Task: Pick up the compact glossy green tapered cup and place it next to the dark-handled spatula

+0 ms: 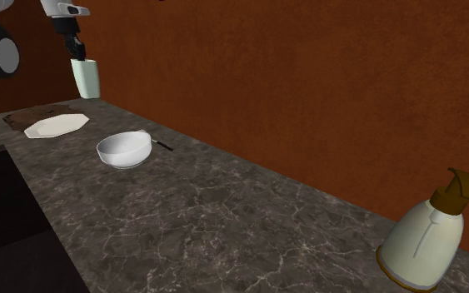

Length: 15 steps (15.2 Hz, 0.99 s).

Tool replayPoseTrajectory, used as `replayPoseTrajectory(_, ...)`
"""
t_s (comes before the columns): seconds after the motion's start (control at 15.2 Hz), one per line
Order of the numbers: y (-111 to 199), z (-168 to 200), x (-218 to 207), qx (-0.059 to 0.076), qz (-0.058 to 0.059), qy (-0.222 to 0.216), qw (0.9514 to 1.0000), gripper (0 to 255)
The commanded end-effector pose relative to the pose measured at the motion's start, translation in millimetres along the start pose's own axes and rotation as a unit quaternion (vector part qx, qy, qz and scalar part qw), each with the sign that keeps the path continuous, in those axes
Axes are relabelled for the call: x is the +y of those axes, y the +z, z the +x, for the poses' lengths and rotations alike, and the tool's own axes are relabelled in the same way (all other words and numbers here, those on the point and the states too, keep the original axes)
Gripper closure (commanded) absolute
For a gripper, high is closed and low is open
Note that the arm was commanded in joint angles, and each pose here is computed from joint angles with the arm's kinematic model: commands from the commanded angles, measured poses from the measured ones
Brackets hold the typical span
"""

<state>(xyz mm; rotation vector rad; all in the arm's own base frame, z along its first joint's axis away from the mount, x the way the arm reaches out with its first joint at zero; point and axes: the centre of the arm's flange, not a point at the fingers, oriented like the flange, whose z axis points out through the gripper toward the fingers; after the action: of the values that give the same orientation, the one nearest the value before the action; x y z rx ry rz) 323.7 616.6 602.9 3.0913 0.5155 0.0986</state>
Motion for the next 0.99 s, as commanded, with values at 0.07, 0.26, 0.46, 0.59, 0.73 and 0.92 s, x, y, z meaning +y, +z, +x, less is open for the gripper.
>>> replayPoseTrajectory(0.07, 15, -1, -5, 0.001, 0.000, 0.001, 1.0000, 255)
replayPoseTrajectory(0.26, 31, -2, -5, 0.001, 0.000, 0.001, 1.0000, 255)
replayPoseTrajectory(0.46, 46, -3, -6, 0.001, 0.000, 0.001, 1.0000, 255)
replayPoseTrajectory(0.59, 57, -4, -6, 0.001, 0.000, 0.001, 1.0000, 255)
replayPoseTrajectory(0.73, 67, -5, -6, 0.001, 0.000, 0.001, 1.0000, 255)
replayPoseTrajectory(0.92, 83, -6, -6, 0.001, 0.000, 0.001, 1.0000, 255)
